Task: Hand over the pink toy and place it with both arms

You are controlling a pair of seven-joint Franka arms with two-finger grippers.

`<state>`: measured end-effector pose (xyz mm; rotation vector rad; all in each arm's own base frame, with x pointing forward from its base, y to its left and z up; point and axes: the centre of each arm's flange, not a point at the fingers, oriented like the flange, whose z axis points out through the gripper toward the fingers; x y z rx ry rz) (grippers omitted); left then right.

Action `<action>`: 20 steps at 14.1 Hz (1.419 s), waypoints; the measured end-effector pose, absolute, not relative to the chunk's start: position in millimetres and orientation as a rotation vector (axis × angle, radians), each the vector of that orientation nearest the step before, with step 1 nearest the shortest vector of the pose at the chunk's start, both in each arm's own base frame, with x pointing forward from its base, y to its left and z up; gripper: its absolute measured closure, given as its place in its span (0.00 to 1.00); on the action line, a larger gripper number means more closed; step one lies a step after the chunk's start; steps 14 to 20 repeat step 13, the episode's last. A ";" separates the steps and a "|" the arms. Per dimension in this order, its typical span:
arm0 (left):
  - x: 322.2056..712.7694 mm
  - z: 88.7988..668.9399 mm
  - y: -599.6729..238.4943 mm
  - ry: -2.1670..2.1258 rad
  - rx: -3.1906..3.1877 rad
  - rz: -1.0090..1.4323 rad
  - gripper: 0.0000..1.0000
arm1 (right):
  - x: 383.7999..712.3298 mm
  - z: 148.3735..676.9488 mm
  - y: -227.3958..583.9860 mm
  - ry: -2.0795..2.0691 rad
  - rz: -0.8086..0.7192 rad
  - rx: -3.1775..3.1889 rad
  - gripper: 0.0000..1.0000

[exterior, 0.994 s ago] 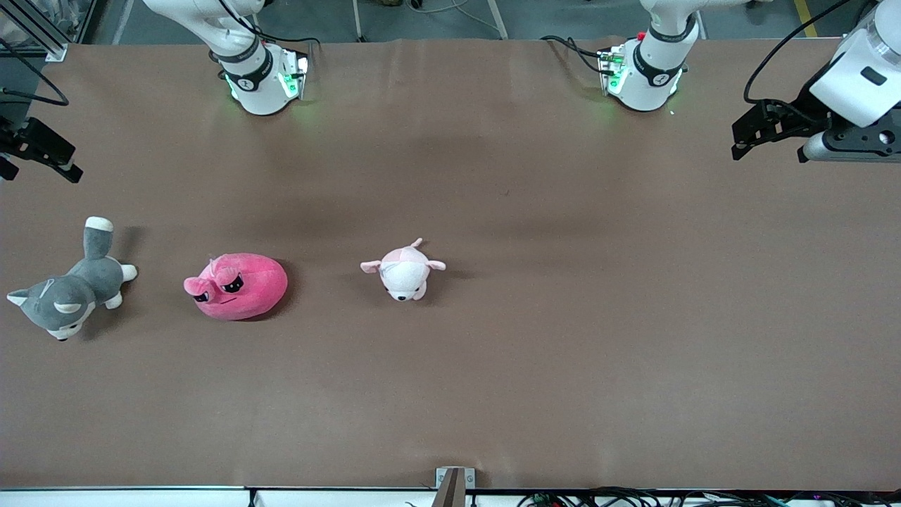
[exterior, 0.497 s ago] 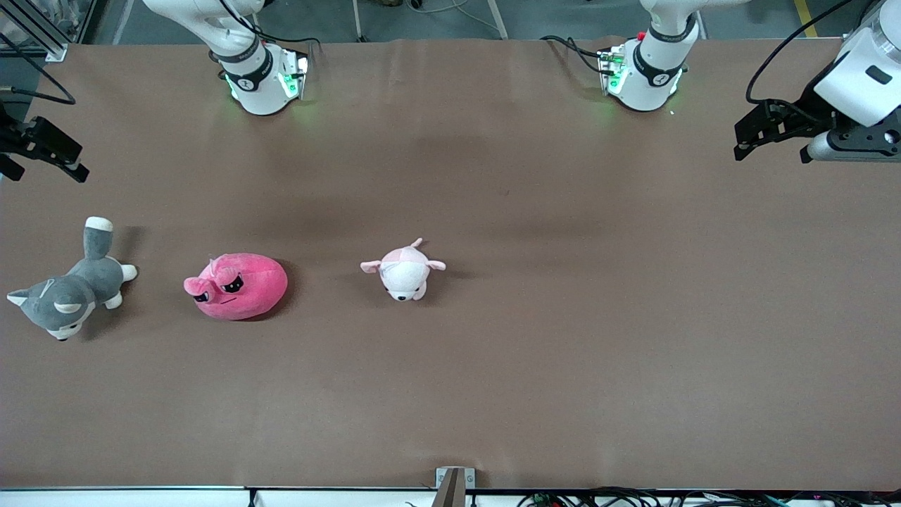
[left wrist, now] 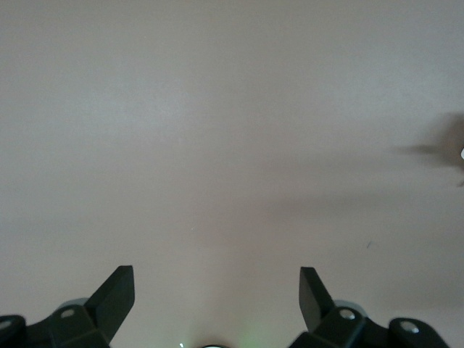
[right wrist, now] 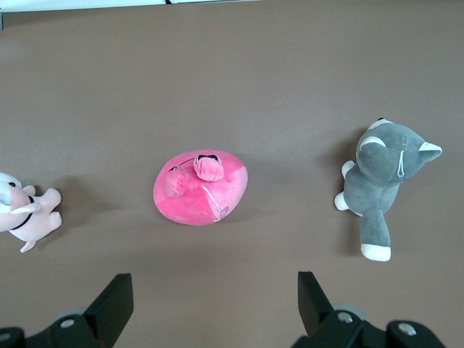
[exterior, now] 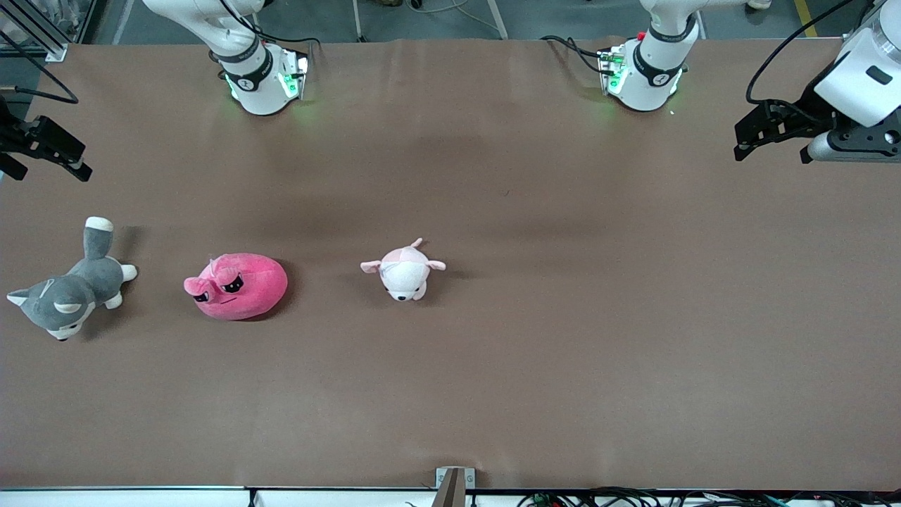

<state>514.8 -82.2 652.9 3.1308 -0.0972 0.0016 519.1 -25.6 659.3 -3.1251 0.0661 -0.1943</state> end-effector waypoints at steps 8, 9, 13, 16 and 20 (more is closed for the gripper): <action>514.9 653.0 -81.4 -0.097 3.140 0.003 0.00 | 519.2 666.2 -26.7 0.069 -0.219 -3.124 0.00; 514.9 653.1 -81.2 -0.096 3.140 0.004 0.00 | 519.1 667.1 -26.7 0.069 -0.222 -3.124 0.00; 515.0 653.4 -80.6 -0.095 3.140 0.005 0.00 | 519.1 667.7 -26.7 0.069 -0.224 -3.124 0.00; 515.0 653.4 -80.6 -0.095 3.140 0.005 0.00 | 519.1 667.7 -26.7 0.069 -0.224 -3.124 0.00; 515.0 653.4 -80.6 -0.095 3.140 0.005 0.00 | 519.1 667.7 -26.7 0.069 -0.224 -3.124 0.00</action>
